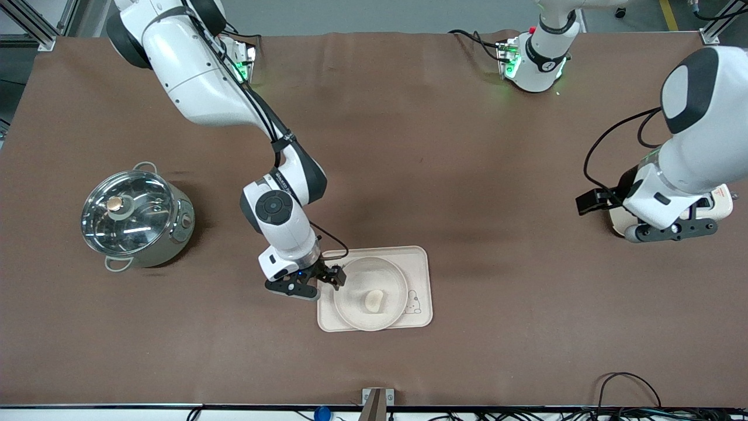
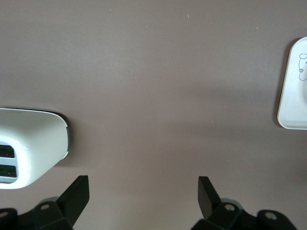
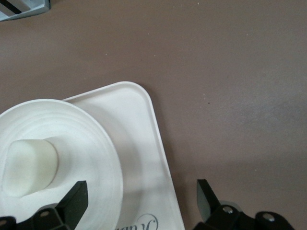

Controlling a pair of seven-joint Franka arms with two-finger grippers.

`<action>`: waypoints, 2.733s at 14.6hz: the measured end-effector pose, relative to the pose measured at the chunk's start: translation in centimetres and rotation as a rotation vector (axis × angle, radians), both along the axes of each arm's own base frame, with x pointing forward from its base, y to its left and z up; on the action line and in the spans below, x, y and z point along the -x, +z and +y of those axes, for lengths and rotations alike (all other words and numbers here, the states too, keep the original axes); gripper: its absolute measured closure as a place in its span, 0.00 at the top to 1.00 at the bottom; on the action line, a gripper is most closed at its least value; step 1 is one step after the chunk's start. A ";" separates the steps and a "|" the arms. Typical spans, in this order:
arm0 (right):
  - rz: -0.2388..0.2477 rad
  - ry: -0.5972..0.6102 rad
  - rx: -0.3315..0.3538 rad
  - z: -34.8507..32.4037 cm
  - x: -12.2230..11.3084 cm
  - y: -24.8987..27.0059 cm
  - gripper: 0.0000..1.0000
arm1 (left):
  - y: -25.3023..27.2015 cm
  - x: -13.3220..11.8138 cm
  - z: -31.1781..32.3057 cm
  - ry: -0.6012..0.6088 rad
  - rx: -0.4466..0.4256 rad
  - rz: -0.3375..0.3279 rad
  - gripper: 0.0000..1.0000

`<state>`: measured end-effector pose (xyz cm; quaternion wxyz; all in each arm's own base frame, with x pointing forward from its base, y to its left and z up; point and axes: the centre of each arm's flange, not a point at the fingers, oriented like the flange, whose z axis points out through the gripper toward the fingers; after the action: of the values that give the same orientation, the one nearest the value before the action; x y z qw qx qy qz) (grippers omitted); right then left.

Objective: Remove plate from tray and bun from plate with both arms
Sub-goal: 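Grasp the plate rim with the right gripper while the left gripper approaches, then lift the plate off the tray with the right gripper while the left gripper follows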

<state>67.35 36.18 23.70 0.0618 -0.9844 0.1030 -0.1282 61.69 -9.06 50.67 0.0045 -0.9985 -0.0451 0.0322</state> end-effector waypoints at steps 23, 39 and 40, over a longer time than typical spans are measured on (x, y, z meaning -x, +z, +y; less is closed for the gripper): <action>-0.046 0.009 -0.046 3.2 0.1 -2.7 0.04 | -2.5 -0.5 -0.3 0.002 -0.002 0.041 1.00; 0.025 0.053 -0.051 2.0 12.5 4.9 0.04 | -9.4 5.3 -21.6 0.296 -0.098 0.103 0.99; 0.021 0.068 -0.055 1.7 14.4 4.2 0.04 | -10.7 5.7 -23.3 0.330 -0.105 0.102 0.99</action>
<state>52.96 37.84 27.89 0.0920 -0.9866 0.0737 -0.1126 55.95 -32.41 40.00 0.0536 -0.9730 -0.2096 0.0806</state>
